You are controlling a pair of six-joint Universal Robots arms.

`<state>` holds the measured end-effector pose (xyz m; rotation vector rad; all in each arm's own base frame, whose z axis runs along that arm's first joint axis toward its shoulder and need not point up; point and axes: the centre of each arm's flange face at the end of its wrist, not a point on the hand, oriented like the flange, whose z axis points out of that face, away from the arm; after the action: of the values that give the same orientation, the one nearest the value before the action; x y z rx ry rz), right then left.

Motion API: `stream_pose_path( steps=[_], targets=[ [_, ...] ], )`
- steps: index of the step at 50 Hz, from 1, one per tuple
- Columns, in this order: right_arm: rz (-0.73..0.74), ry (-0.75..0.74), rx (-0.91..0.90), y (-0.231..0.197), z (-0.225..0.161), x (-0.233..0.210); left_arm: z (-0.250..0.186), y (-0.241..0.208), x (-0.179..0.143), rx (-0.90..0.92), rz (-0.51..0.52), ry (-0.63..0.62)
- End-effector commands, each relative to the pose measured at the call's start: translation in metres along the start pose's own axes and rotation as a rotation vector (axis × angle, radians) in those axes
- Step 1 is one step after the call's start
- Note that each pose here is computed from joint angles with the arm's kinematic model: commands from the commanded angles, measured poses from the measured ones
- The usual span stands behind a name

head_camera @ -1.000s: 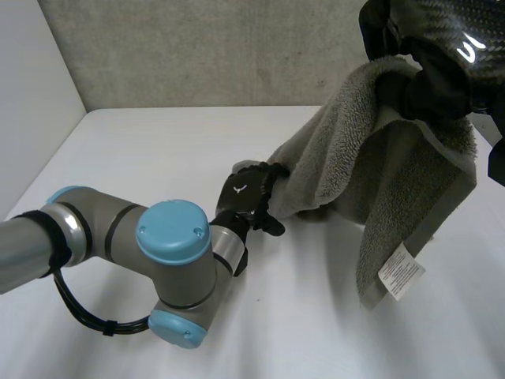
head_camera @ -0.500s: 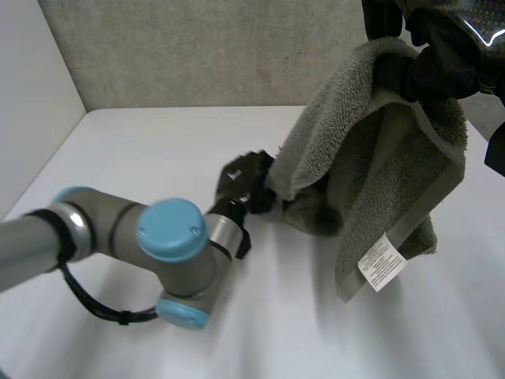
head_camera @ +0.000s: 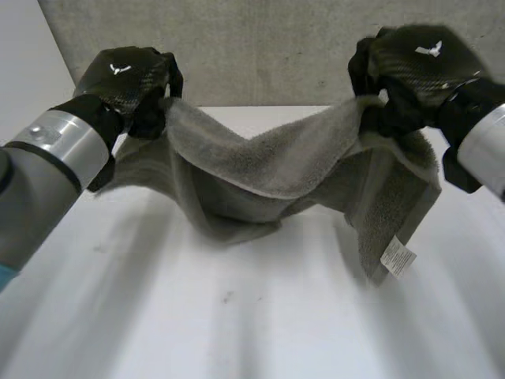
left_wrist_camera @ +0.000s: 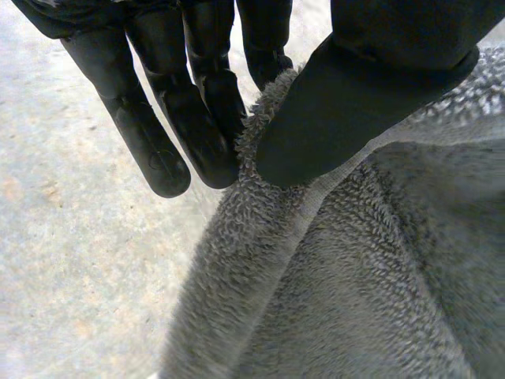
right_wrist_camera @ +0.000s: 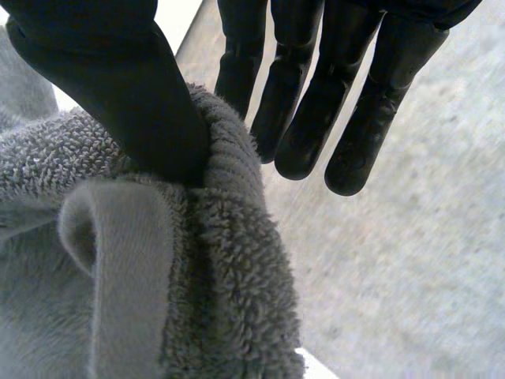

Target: Fold the towel.

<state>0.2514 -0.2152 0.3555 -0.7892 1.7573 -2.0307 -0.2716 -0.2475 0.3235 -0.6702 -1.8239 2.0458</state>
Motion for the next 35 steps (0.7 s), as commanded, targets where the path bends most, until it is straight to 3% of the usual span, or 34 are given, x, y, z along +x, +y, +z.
stream_pose_path(
  steps=[1, 4, 9, 17, 26, 35],
  targets=[
    [-0.026, -0.032, -0.159, 0.053, 0.029, 0.006, -0.014, 0.032, 0.008, -0.191, 0.318, 0.053],
    [-0.038, -0.044, -0.226, 0.078, 0.037, 0.006, -0.012, 0.048, 0.011, -0.237, 0.332, 0.07],
    [-0.026, -0.062, -0.334, 0.12, 0.05, 0.003, 0.002, 0.117, 0.018, -0.406, 0.296, 0.121],
    [-0.01, -0.074, -0.456, 0.175, 0.063, 0.002, 0.023, 0.171, 0.029, -0.409, 0.211, 0.119],
    [-0.02, -0.024, -0.445, 0.187, 0.068, 0.013, 0.034, 0.172, 0.026, -0.339, 0.2, 0.088],
    [-0.017, -0.018, -0.45, 0.189, 0.066, 0.015, 0.005, 0.139, 0.026, -0.341, 0.197, 0.089]
  ],
)
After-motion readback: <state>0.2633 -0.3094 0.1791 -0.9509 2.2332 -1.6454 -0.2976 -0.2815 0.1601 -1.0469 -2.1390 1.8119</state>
